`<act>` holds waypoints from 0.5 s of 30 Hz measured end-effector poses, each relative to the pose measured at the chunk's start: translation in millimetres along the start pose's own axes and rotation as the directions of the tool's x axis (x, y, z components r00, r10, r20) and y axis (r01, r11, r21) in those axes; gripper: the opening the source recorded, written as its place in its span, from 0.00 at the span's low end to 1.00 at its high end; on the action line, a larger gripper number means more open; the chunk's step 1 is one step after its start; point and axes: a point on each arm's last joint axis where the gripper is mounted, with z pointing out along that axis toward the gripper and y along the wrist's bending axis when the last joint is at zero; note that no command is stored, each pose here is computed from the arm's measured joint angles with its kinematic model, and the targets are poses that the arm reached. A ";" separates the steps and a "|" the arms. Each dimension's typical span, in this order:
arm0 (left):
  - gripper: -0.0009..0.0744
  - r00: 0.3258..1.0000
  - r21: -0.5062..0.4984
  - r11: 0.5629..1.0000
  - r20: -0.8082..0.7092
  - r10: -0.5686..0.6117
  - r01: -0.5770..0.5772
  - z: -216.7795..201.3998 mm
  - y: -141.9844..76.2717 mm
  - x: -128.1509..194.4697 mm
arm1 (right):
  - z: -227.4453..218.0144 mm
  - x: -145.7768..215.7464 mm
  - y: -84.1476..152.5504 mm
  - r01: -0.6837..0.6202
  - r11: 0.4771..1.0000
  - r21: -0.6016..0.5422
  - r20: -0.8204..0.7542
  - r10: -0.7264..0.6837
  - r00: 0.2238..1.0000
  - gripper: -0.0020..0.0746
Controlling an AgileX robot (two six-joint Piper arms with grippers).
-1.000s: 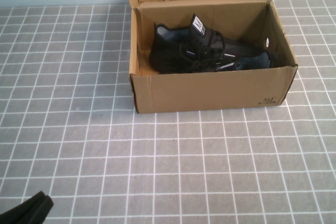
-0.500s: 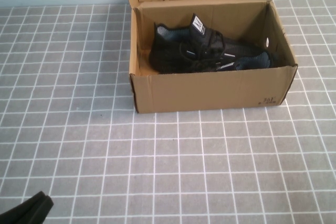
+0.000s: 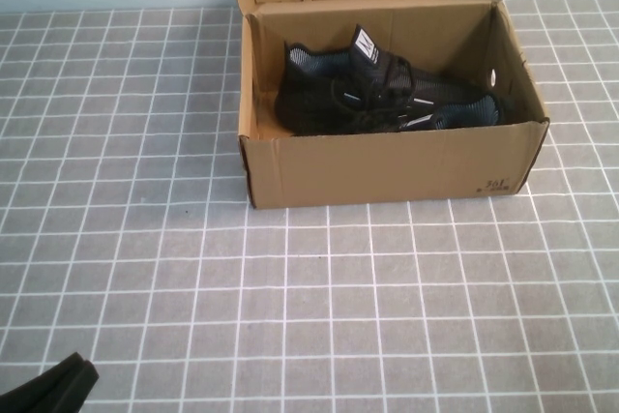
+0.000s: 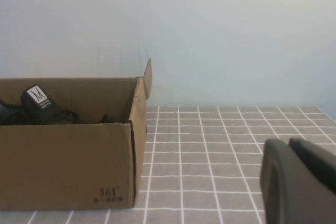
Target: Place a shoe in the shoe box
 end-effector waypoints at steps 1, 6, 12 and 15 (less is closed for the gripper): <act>0.01 1.000 0.000 1.000 0.000 0.000 0.000 0.0 0.0 0.0 | 0.0 0.0 0.0 -0.004 1.000 0.000 0.000 0.004 1.000 0.01; 0.01 1.000 0.000 1.000 0.000 0.000 0.000 0.0 0.0 0.0 | -0.6 10.4 0.5 -0.024 1.000 -0.003 -0.115 0.023 0.993 0.01; 0.01 1.000 0.000 1.000 0.000 0.000 0.000 0.0 0.0 0.0 | -3.8 25.7 1.5 -0.031 0.999 -0.008 -0.283 0.028 0.959 0.01; 0.01 1.000 0.000 1.000 0.000 0.000 0.000 0.0 0.0 0.0 | -5.4 30.8 1.8 -0.034 0.999 -0.009 -0.339 0.029 0.940 0.01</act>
